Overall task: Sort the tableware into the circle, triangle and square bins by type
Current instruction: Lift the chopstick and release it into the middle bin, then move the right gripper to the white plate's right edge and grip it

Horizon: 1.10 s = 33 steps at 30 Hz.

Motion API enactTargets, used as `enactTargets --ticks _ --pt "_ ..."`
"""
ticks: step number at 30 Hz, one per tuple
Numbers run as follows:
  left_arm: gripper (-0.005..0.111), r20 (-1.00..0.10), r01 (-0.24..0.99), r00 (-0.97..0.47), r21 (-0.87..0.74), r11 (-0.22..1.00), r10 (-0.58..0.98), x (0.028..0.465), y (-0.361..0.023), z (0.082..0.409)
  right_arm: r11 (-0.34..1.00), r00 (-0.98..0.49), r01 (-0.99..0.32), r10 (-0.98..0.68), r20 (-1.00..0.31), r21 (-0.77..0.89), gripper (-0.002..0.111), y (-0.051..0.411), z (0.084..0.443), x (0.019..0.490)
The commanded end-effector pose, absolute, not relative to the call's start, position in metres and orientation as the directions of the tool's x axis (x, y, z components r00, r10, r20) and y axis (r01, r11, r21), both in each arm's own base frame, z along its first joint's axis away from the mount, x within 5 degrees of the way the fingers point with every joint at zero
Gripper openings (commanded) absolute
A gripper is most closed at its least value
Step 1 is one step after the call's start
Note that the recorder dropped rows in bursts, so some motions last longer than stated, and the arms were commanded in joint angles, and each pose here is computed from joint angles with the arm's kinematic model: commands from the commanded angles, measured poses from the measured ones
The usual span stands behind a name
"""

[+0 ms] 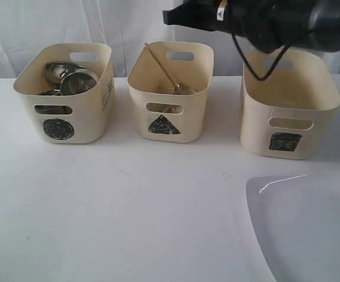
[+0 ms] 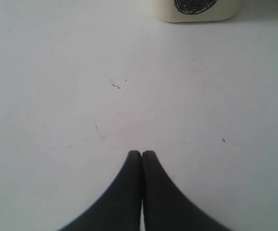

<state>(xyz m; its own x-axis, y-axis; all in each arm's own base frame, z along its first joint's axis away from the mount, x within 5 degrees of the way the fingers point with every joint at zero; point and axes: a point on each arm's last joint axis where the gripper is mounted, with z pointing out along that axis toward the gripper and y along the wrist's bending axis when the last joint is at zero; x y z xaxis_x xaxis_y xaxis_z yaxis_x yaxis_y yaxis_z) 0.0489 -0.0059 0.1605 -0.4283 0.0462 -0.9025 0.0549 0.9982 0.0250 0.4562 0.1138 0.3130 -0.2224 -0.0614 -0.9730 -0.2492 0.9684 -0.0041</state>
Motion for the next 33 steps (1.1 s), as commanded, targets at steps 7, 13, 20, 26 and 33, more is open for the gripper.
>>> enactTargets --ticks 7,13,20,26,33 --pt "0.0 -0.892 0.063 -0.451 0.017 0.998 0.044 0.048 -0.007 0.157 0.927 -0.607 0.092 -0.237 -0.759 -0.363 0.0 0.032 0.369 0.375" --pt "0.0 -0.892 0.063 -0.451 0.017 0.998 0.044 0.048 -0.007 0.157 0.896 -0.739 0.238 -0.083 -0.668 -0.374 0.0 -0.03 0.343 0.32" --pt "0.0 -0.892 0.063 -0.451 0.017 0.998 0.044 0.048 -0.007 0.157 0.991 -0.92 -0.014 -0.064 -0.387 -0.13 0.0 -0.069 0.256 0.285" --pt "0.0 -0.892 0.063 -0.451 0.017 0.998 0.044 0.048 -0.007 0.157 0.932 -0.905 -0.306 -0.222 -0.363 0.194 0.0 -0.055 0.236 0.287" --pt "0.0 -0.892 0.063 -0.451 0.017 0.998 0.044 0.048 -0.007 0.157 0.932 -0.904 -0.354 -0.317 -0.288 0.083 0.011 -0.065 0.232 0.282"
